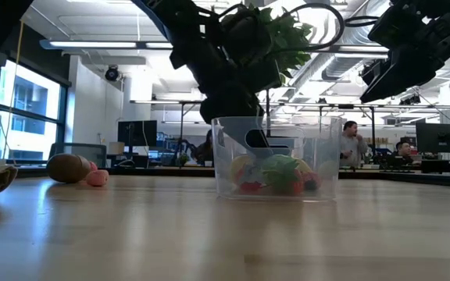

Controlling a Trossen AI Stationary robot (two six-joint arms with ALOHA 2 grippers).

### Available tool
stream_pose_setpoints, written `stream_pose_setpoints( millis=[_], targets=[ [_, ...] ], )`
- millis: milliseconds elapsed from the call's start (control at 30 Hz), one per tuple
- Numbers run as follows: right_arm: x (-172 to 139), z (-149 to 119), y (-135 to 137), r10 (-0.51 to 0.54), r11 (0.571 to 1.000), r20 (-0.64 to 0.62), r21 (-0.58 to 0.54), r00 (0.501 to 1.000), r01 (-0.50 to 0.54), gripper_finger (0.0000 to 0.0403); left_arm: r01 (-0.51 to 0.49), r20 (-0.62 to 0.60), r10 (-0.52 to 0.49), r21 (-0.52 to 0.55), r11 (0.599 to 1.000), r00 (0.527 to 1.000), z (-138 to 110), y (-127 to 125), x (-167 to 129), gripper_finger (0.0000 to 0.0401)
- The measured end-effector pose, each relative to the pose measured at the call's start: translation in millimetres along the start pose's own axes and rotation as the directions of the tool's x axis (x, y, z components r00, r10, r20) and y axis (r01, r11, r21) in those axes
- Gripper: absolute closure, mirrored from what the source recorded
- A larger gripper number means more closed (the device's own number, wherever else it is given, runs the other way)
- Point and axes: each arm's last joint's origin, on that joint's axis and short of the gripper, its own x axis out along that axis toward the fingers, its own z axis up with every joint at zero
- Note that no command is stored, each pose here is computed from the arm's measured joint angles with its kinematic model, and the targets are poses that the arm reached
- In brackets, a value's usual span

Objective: Pick and placing Produce into tupperware
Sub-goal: Put the red cherry into the transparent container, then put the pink peach into the transparent container

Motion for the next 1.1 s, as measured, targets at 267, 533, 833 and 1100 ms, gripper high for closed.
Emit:
stream_pose_setpoints(
  millis=[267,533,833,1100],
  targets=[
    [0,0,0,0.0,1.0,0.0,0.0,1.0,0.0,0.0329,-0.004,-0.001,0.004,0.002,1.0,1.0,0,0,0,0.027],
    [0,0,0,0.0,1.0,0.0,0.0,1.0,0.0,0.0329,0.018,0.018,-0.018,0.002,1.0,1.0,3,-1,-7,0.0284],
    [0,0,0,0.0,1.0,0.0,0.0,1.0,0.0,0.0329,-0.036,-0.019,0.035,-0.043,0.998,0.999,9,2,-66,0.0305],
    [0,0,0,0.0,1.0,0.0,0.0,1.0,0.0,0.0329,-0.127,-0.207,0.104,-0.101,0.987,0.973,-9,6,-119,0.0305]
  ],
)
